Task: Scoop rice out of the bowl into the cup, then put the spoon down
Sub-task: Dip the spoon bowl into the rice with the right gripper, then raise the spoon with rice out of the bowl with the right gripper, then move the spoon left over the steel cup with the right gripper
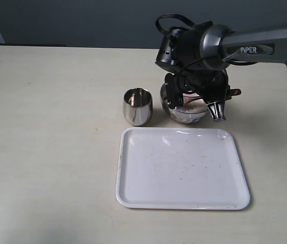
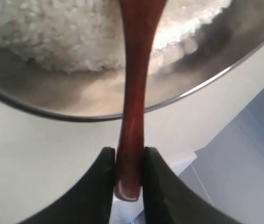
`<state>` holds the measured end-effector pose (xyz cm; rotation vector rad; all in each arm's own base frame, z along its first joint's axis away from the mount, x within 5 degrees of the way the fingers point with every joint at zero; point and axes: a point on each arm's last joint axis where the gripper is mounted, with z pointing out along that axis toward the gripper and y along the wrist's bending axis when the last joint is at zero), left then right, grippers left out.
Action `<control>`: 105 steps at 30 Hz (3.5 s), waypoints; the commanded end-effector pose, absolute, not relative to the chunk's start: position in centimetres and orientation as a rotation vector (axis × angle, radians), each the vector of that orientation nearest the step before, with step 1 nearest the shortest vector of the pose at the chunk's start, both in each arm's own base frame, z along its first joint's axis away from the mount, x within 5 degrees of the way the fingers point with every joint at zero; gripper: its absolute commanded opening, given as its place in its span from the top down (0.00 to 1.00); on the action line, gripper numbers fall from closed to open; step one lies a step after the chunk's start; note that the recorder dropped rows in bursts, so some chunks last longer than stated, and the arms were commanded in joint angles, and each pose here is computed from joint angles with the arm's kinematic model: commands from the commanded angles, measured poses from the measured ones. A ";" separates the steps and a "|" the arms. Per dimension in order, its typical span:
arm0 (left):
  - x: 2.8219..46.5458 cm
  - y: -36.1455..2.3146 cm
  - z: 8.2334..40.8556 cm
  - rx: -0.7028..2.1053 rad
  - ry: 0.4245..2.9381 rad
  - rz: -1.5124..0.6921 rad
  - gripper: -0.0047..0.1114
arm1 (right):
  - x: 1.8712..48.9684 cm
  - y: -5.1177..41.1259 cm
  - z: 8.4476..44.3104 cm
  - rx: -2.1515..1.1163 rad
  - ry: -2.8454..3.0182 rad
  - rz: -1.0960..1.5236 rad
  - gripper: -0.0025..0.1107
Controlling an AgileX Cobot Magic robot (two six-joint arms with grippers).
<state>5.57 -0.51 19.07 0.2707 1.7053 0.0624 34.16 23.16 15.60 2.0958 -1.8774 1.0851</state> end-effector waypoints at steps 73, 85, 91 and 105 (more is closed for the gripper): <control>5.5 -0.5 19.2 0.264 1.700 0.060 0.96 | 36.2 21.5 19.1 1.902 -2.451 0.405 0.98; 5.5 -0.5 19.2 0.264 1.700 0.060 0.96 | 34.5 24.2 19.2 2.019 -2.360 0.462 0.98; 5.5 -0.5 19.2 0.264 1.700 0.060 0.96 | 34.3 24.7 19.3 2.061 -2.313 0.551 0.98; 5.5 -0.5 19.2 0.264 1.700 0.060 0.96 | 33.6 25.8 19.5 2.100 -2.276 0.647 0.98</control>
